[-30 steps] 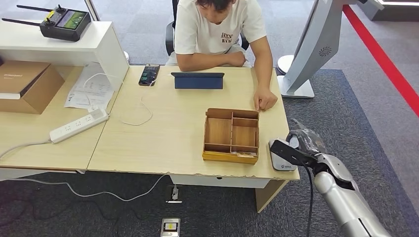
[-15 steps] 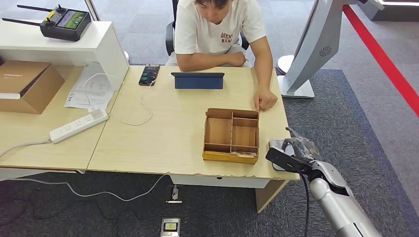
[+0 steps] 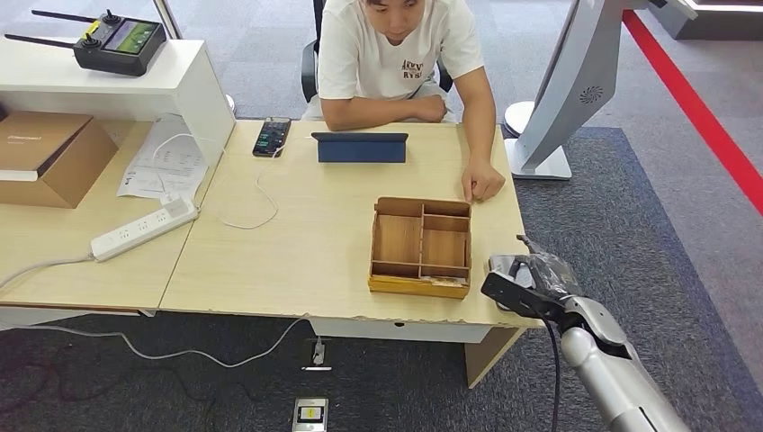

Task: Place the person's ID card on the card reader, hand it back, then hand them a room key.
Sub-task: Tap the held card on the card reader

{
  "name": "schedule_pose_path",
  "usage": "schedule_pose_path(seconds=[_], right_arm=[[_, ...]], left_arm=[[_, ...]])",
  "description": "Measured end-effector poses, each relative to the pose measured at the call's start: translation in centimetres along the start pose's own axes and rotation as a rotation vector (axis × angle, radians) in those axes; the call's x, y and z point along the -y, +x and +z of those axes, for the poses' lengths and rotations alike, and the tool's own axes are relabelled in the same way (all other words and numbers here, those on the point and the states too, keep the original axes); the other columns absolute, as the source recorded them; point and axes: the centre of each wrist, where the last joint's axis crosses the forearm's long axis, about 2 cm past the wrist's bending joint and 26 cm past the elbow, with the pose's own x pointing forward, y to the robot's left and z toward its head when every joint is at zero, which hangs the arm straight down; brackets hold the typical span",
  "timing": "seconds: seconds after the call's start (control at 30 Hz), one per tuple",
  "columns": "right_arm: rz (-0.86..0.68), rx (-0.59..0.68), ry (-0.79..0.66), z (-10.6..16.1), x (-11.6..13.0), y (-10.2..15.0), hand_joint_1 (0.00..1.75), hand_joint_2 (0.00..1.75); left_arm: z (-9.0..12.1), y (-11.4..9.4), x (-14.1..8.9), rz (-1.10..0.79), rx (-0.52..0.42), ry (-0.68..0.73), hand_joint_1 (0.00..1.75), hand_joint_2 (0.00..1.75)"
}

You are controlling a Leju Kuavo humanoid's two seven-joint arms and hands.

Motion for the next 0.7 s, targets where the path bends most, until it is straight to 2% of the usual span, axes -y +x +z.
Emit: schedule_pose_path(seconds=[0.23,0.4,0.7], right_arm=[[-0.008,0.009,-0.016,-0.3,0.2,0.2,1.75,1.75],[-0.032,0.021,-0.047,-0.8,1.3,0.6,1.75,1.75],[-0.033,0.104,-0.204,-3.3,8.8,3.4,1.75,1.75]], left_arm=[[0.0,0.0,0.0,-0.003,0.003,0.0,0.0,0.0],[0.0,0.0,0.0,-0.011,0.013,-0.001,0.0,0.0],[0.0,0.0,0.0,-0.023,0.038,-0.004,0.0,0.0]])
